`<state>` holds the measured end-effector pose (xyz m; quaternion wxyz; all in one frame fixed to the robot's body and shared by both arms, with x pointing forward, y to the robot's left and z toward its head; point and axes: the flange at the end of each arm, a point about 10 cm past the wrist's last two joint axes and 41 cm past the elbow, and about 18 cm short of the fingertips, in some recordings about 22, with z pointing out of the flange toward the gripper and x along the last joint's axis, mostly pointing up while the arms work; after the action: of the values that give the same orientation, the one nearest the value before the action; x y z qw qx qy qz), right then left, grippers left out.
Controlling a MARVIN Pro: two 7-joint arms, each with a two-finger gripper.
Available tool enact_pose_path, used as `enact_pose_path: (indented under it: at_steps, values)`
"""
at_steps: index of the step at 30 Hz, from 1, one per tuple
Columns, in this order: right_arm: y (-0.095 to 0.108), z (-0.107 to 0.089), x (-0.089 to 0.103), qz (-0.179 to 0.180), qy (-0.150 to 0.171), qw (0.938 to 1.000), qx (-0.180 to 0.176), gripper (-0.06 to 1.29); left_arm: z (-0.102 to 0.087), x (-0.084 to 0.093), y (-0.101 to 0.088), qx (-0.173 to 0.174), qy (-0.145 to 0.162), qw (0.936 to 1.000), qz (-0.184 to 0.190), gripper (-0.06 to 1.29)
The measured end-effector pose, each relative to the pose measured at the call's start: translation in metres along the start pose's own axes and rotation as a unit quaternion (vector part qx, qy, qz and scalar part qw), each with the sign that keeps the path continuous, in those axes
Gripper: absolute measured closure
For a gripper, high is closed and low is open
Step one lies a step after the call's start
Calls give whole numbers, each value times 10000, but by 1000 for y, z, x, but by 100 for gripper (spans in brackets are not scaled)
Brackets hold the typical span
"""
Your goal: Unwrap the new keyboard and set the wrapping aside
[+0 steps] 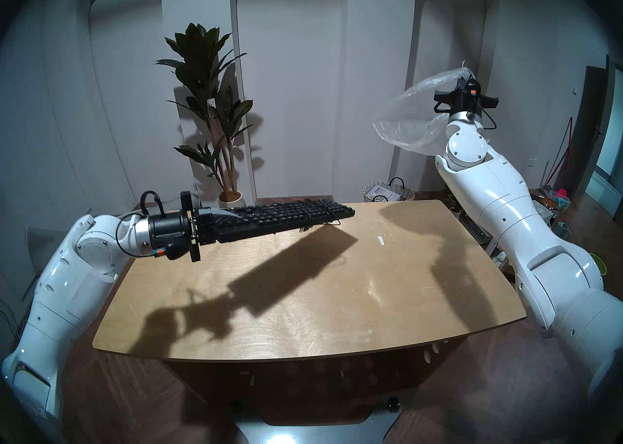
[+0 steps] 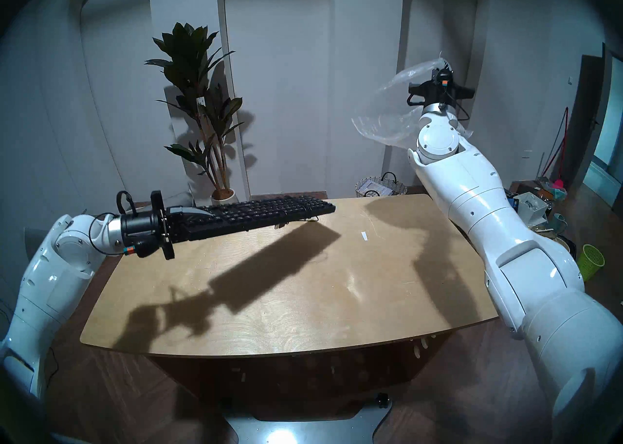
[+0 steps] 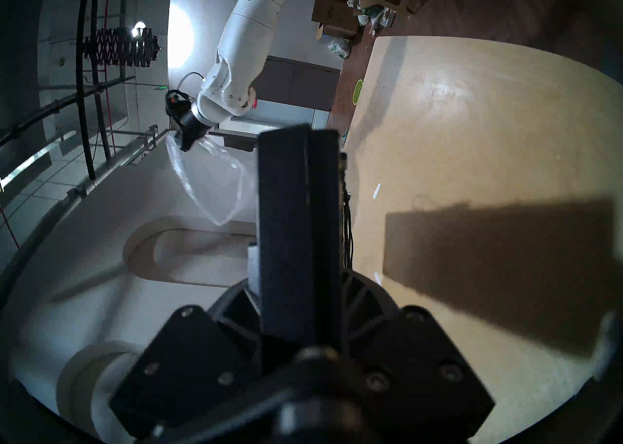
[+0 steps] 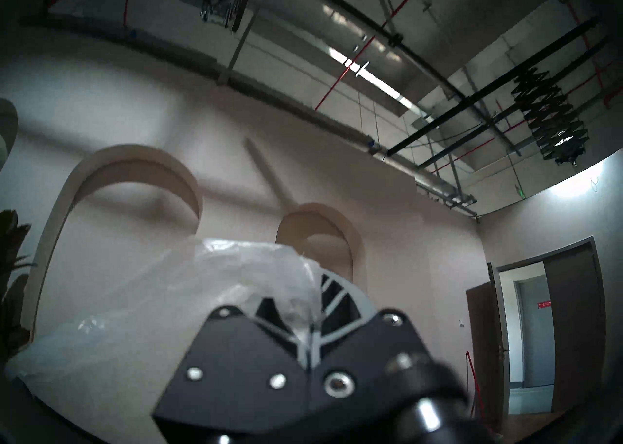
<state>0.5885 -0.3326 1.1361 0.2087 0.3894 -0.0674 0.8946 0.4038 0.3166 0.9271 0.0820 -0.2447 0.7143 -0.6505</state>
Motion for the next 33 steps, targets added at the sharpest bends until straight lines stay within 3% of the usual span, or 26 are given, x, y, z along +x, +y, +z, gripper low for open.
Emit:
enact_pose_path:
  at_steps: [4, 9, 17, 26, 33]
  values:
    - [9, 4, 18, 60, 269, 9996, -28, 126, 16, 6, 25, 34, 142, 9995, -296, 98]
    - [15, 1, 33, 94, 474, 9988, 20, 126, 35, 12, 42, 54, 291, 9984, -477, 98]
    - [19, -13, 46, 108, 615, 9980, 136, 126, 51, 16, 49, 81, 407, 9977, -536, 98]
    - [17, -34, 45, 90, 498, 9984, 269, 126, 66, 19, 57, 151, 497, 9966, -642, 98]
    - [19, -51, 34, 32, 289, 9991, 312, 126, 73, 15, 67, 7, 466, 9968, -649, 98]
